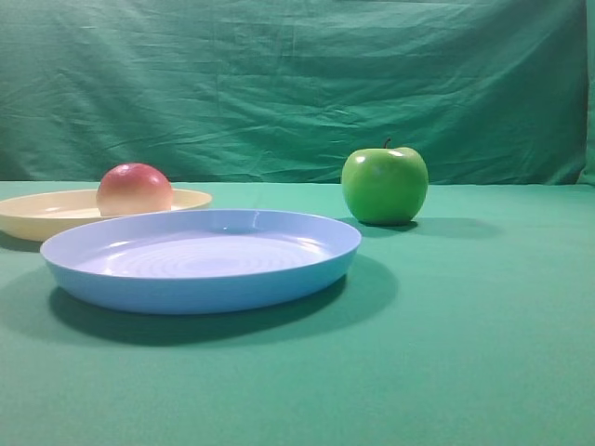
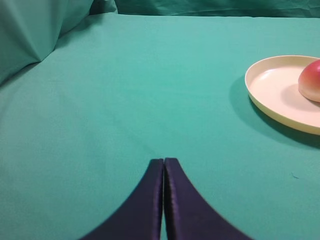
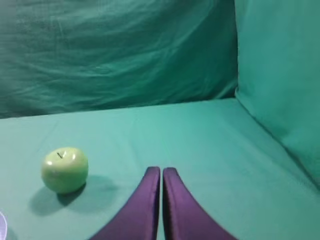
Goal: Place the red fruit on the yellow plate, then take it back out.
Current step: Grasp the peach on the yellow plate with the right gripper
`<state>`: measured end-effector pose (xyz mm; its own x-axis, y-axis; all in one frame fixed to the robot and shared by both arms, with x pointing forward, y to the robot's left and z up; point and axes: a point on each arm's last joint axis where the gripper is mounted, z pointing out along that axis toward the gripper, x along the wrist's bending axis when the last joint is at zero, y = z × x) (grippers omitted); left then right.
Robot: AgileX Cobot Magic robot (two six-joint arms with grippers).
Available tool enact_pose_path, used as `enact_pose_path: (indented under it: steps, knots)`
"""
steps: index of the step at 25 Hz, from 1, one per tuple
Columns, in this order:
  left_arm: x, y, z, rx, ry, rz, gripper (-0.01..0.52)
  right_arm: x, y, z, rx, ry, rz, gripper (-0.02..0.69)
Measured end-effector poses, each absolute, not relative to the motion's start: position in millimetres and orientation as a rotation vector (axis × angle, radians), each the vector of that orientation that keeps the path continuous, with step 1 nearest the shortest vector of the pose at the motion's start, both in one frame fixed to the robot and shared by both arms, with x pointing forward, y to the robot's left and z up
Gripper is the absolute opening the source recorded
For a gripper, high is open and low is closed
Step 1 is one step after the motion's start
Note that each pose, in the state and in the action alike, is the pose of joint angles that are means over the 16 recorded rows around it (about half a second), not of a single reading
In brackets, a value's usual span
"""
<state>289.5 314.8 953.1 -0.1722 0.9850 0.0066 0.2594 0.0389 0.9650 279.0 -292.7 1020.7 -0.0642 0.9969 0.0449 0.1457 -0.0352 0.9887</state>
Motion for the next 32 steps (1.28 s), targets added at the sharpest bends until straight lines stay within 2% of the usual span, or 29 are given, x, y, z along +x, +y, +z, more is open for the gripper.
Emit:
enact_pose_path:
  steps: [7, 14, 21, 32]
  knots:
    - [289.5, 314.8, 953.1, 1.304, 1.543, 1.187, 0.0, 267.9, -291.1, 1076.3, 1.292, 1.42, 1.174, 0.0]
    - [289.5, 314.8, 953.1, 1.304, 1.543, 1.187, 0.0, 268.6, -289.0, 1112.6, 1.365, 1.564, 1.092, 0.0]
    - [289.5, 314.8, 953.1, 1.304, 1.543, 1.187, 0.0, 269.3, -285.1, 1128.8, 1.422, 1.655, 1.083, 0.0]
    - [289.5, 314.8, 953.1, 1.304, 1.543, 1.187, 0.0, 272.5, -278.4, 1136.4, 1.392, 1.699, 1.168, 0.0]
